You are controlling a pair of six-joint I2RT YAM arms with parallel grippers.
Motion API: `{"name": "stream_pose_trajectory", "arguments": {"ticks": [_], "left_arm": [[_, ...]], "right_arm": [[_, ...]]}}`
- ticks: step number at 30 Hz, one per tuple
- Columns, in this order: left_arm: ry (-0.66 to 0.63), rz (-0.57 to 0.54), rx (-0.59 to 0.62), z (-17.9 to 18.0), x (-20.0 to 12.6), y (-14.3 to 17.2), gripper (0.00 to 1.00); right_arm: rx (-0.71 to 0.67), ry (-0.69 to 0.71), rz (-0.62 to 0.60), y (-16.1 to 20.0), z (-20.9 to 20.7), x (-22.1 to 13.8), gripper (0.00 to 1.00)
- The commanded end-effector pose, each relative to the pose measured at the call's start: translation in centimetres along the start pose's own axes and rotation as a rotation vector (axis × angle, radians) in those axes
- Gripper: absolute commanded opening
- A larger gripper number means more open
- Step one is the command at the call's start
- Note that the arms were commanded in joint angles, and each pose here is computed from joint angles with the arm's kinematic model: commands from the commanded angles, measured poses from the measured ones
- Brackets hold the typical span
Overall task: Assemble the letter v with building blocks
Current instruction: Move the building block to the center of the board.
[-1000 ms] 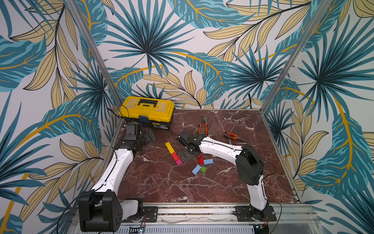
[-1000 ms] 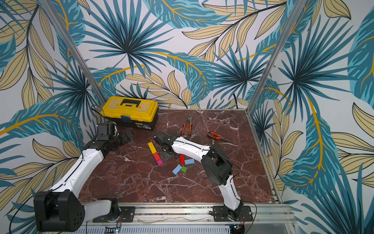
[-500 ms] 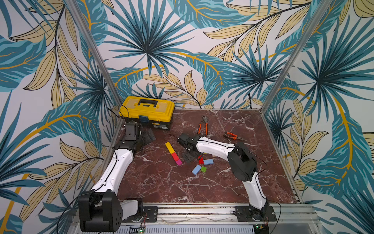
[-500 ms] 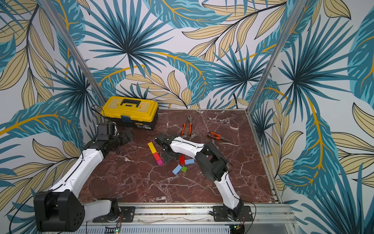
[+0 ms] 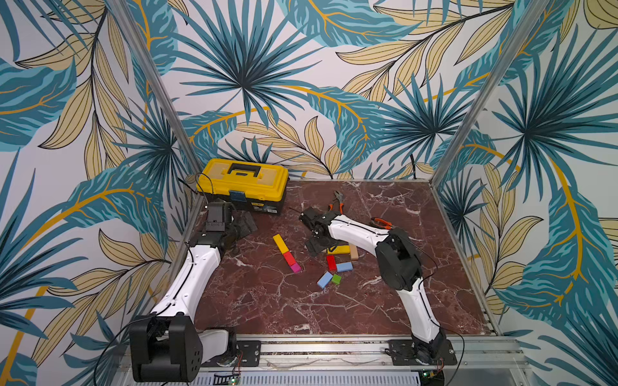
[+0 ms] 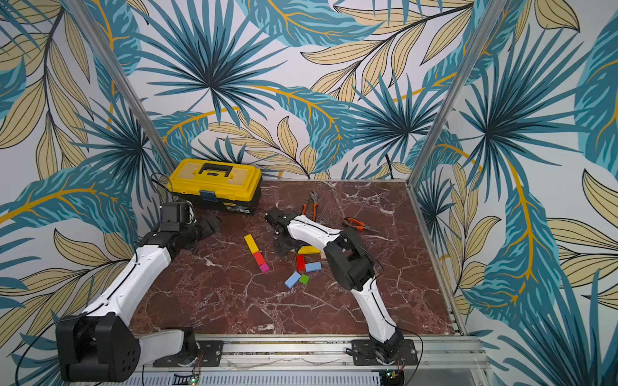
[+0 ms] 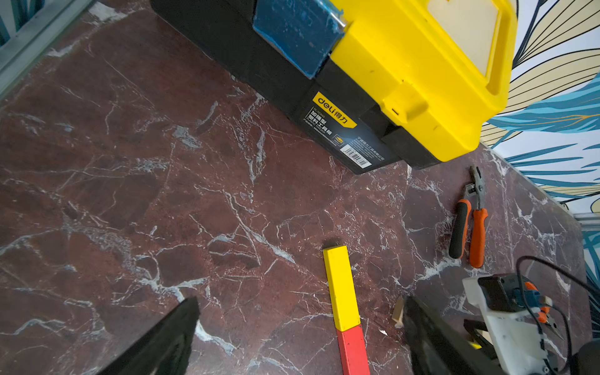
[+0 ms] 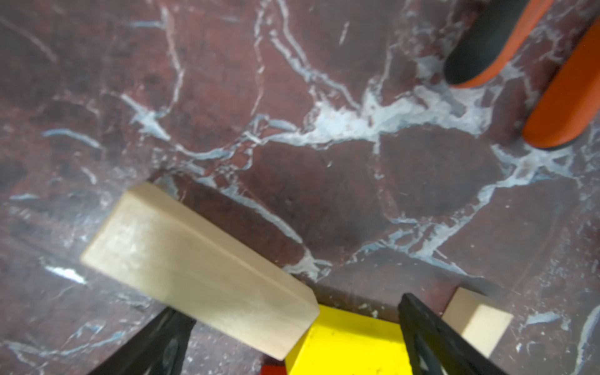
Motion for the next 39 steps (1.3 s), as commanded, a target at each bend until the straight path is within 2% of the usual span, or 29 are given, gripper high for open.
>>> {"name": "stream_pose_trajectory", "arguments": {"ticks": [1, 7, 12, 16, 23, 28, 34, 39], "left_arm": [[0.024, -0.019, 0.012, -0.7, -0.4, -1.0, 0.99], [0.010, 0.009, 0.072, -1.1, 0.0, -0.8, 0.99], [0.002, 0.025, 0.268, -4.3, -0.2, 1.0, 0.99], [0.029, 0.102, 0.411, -6.9, -0.1, 3.6, 1.00], [0.063, 0.274, 0.703, -10.6, -0.1, 11.6, 1.00], [0.072, 0.365, 0.884, -12.2, -0.3, 17.3, 1.00], [0.095, 0.460, 1.022, -13.1, -0.7, 23.1, 0.99], [0.096, 0.531, 1.066, -12.6, -0.5, 25.7, 0.96]], "right_arm": [[0.021, -0.007, 0.042, 0.4, -0.8, 1.4, 0.99], [0.081, -0.030, 0.032, 0.2, -2.5, 1.3, 1.00], [0.117, -0.070, -0.041, -0.3, -3.4, -1.6, 0.99], [0.185, -0.114, -0.095, 0.4, -4.2, -3.8, 0.99], [0.371, -0.187, -0.154, 4.7, -7.1, -6.2, 1.00], [0.522, -0.209, -0.142, 8.6, -10.1, -5.9, 0.99], [0.630, -0.218, -0.118, 12.2, -12.1, -4.7, 1.00], [0.638, -0.225, -0.105, 13.1, -11.9, -4.3, 1.00]]}}
Point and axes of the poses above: each gripper's point midway between its finger pads, its own x axis out along the fingers, its own z axis along the line the jaws close on, y = z × x, the point moved 5 cm from there along -x, back along the fingers, and after that the axes turned 11 degrees about -x, right-handed, at the moved point
